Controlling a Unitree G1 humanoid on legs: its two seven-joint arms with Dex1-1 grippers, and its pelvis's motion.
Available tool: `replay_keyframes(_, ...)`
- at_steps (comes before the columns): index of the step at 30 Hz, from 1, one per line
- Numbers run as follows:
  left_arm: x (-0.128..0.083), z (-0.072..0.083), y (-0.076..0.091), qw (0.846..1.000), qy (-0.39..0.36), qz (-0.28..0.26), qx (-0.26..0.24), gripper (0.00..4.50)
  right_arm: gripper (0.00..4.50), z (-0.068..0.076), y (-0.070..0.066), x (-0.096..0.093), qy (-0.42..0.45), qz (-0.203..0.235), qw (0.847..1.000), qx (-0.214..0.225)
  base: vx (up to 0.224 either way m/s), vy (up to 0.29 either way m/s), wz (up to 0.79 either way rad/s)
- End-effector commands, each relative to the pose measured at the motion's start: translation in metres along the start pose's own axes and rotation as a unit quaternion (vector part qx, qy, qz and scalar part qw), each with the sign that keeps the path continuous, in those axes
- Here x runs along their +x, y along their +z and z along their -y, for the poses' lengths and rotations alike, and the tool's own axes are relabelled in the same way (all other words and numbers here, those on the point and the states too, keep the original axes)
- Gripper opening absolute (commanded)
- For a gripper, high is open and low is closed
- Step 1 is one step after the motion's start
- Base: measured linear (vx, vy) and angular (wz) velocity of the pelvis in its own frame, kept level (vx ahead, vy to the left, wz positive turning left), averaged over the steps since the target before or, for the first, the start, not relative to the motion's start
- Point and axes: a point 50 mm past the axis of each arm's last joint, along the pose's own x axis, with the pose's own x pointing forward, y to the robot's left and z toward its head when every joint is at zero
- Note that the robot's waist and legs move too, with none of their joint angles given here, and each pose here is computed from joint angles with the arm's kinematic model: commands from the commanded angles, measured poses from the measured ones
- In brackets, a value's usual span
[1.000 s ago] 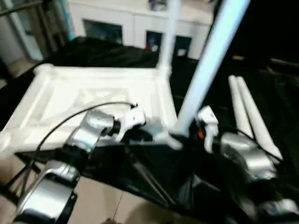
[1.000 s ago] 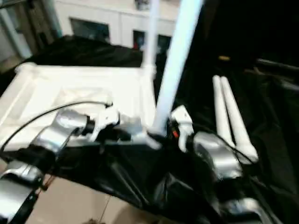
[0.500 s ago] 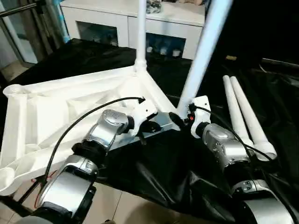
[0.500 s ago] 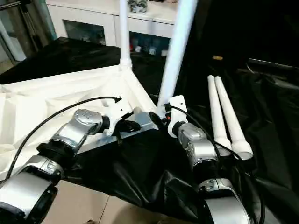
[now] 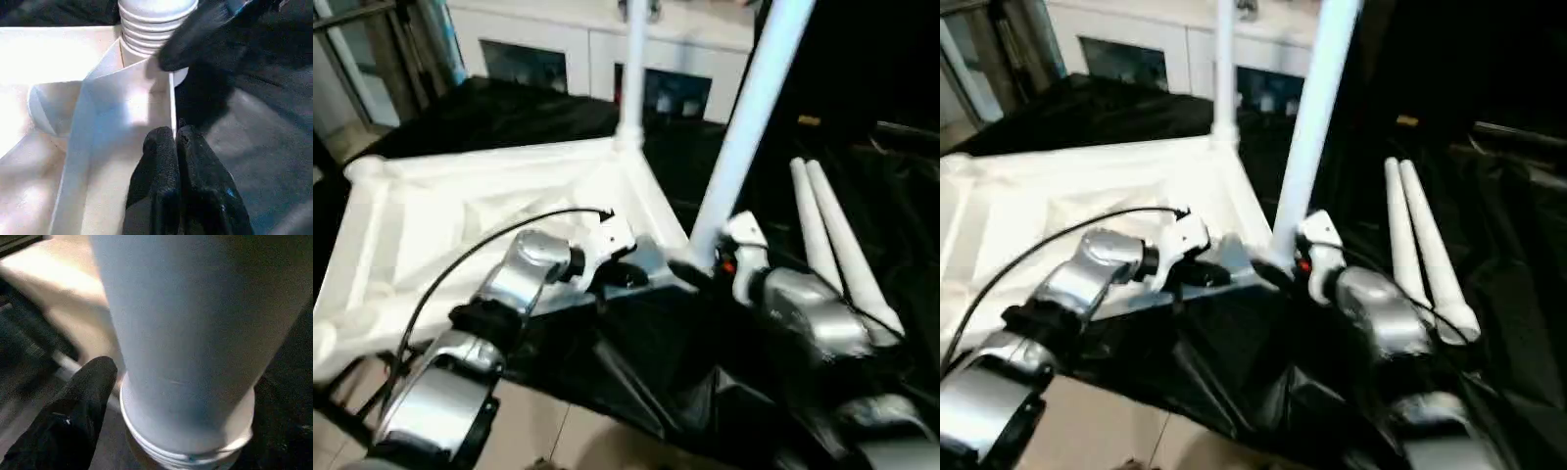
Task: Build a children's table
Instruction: Rotate leg to tighten
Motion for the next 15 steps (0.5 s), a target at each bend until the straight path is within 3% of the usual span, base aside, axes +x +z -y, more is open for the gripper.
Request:
replay_keyframes(1,0.009,0.008,0.013,0.998,-0.04,0.025,0.03,0.0,3.88,-0.016,-0.002,0.006,0.064,-0.009,0.998,-0.002,0.0,0.0,0.0)
replay_keyframes(5,-0.001,0.007,0.007,0.998,-0.059,0.018,0.031,0.0,3.88,-0.02,-0.003,-0.008,0.11,-0.021,0.994,-0.014,0.0,0.0,0.0)
replay_keyframes(7,-0.009,0.009,0.003,0.996,-0.08,0.017,0.032,0.0,3.54,-0.022,-0.004,-0.014,0.13,-0.027,0.991,-0.016,0.0,0.0,0.0)
replay_keyframes(15,-0.015,0.008,0.0,0.995,-0.09,0.015,0.027,0.0,3.12,-0.026,-0.005,-0.015,0.147,-0.035,0.988,-0.014,0.0,0.0,0.0)
